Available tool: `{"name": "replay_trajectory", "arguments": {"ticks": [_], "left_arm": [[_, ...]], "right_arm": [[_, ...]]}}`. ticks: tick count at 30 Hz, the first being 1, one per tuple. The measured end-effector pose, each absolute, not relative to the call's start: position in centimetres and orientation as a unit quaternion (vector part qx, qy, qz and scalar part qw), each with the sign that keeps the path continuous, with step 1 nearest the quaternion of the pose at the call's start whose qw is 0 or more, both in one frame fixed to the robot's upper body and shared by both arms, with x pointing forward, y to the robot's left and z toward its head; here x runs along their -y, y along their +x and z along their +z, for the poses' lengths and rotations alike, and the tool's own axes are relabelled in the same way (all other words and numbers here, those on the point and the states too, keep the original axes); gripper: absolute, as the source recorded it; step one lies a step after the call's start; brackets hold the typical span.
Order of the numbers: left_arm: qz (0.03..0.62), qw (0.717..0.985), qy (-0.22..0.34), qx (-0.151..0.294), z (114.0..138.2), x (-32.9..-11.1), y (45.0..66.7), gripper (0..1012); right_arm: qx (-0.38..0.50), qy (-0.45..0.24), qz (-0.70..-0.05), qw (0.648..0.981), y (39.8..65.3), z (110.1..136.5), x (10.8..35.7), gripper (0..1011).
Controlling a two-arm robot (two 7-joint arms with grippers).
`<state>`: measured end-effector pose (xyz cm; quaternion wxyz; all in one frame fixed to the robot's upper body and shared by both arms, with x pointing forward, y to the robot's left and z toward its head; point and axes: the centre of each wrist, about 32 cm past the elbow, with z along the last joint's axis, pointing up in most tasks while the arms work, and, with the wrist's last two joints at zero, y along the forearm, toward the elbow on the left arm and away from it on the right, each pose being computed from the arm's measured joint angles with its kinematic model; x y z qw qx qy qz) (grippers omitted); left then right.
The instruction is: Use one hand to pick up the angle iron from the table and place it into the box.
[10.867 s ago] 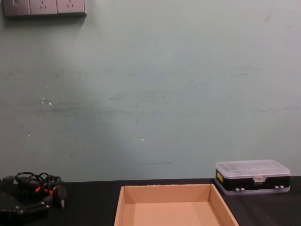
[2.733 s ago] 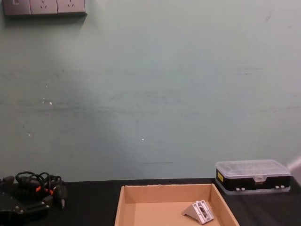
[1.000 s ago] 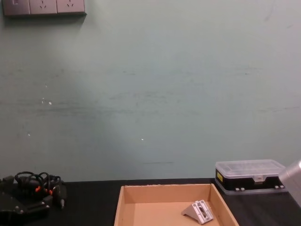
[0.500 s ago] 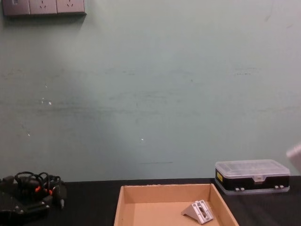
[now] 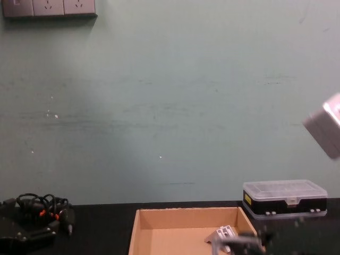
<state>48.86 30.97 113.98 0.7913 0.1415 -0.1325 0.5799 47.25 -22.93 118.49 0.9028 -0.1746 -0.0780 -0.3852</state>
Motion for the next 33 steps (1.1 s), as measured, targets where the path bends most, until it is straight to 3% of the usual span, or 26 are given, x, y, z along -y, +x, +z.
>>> {"name": "replay_trajectory", "arguments": {"ticks": [15, 33], "left_arm": [[0.58, 0.791, 0.142, 0.132, 114.0, -31.0, 48.9, 1011], [0.58, 0.791, 0.142, 0.132, 114.0, -31.0, 48.9, 1011]], "right_arm": [[0.113, -0.183, -0.396, 0.893, 51.5, 119.1, 20.6, 137], [-0.027, -0.135, -0.411, 0.901, 55.8, 117.4, 19.5, 137]]}}
